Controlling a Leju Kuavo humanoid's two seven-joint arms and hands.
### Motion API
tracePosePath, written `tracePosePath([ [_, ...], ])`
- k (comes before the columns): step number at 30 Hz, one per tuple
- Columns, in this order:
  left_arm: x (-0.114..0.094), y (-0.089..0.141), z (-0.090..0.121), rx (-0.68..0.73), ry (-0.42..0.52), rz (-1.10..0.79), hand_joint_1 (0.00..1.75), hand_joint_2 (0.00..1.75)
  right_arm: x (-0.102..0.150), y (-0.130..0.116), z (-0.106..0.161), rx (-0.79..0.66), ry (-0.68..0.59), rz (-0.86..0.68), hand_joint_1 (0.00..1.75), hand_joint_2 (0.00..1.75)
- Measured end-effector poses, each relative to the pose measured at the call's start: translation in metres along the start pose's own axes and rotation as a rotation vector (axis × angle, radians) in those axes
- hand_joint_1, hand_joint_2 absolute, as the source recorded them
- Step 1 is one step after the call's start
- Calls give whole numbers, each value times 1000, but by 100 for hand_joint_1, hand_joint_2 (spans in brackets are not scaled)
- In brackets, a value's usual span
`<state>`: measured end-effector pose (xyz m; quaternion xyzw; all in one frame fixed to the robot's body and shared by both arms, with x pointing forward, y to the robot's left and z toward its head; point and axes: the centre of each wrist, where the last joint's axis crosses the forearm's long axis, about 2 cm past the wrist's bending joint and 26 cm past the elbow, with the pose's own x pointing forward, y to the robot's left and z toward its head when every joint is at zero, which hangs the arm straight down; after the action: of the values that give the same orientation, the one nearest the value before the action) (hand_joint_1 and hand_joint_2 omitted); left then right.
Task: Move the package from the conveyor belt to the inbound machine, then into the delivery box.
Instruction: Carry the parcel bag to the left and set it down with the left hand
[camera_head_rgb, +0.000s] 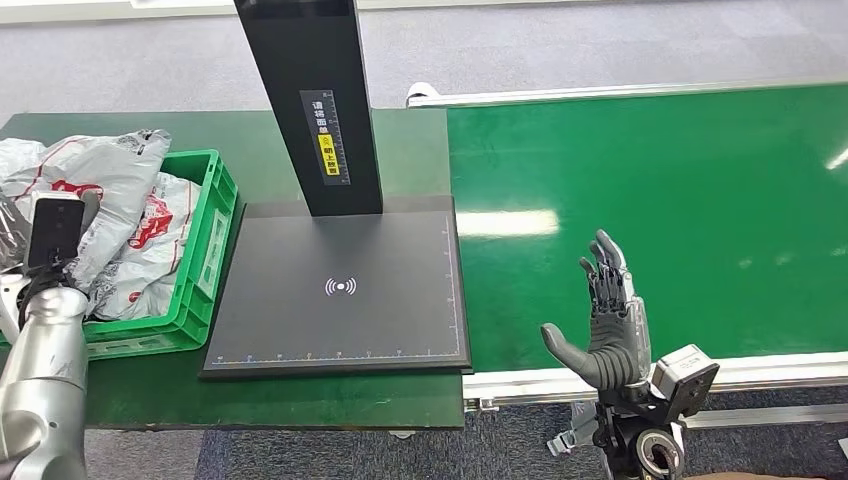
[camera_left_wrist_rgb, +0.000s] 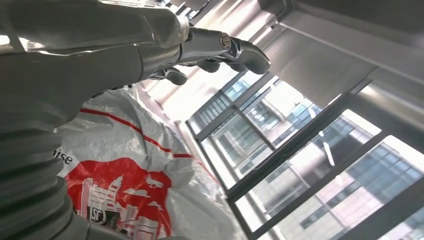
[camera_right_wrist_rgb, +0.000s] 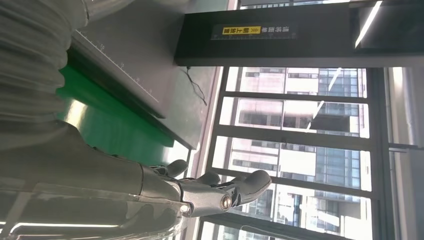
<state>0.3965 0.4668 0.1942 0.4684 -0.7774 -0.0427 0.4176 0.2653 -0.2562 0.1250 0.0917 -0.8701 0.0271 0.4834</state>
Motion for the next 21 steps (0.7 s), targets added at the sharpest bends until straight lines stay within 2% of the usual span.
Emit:
tracePosePath([
  [3,13,-2,2,30,-35,100,0,175,-1,-1,1,-4,4,8,0,175],
  [5,25,-6,4,29,-58,241,0,175,-1,-2,2,-15,8,28,0,175],
  [9,64,-16,10,-40,-108,647,0,175,-1,-4,4,-34,15,62,0,175],
  [13,104,-24,22,-118,-193,918,0,175,-1,-4,5,-34,21,69,0,175],
  [17,134,-30,40,-192,-259,1043,0,175,-2,-4,6,-28,24,70,0,175],
  [21,147,-30,47,-200,-292,1073,0,175,-2,-4,7,-28,25,70,0,175],
])
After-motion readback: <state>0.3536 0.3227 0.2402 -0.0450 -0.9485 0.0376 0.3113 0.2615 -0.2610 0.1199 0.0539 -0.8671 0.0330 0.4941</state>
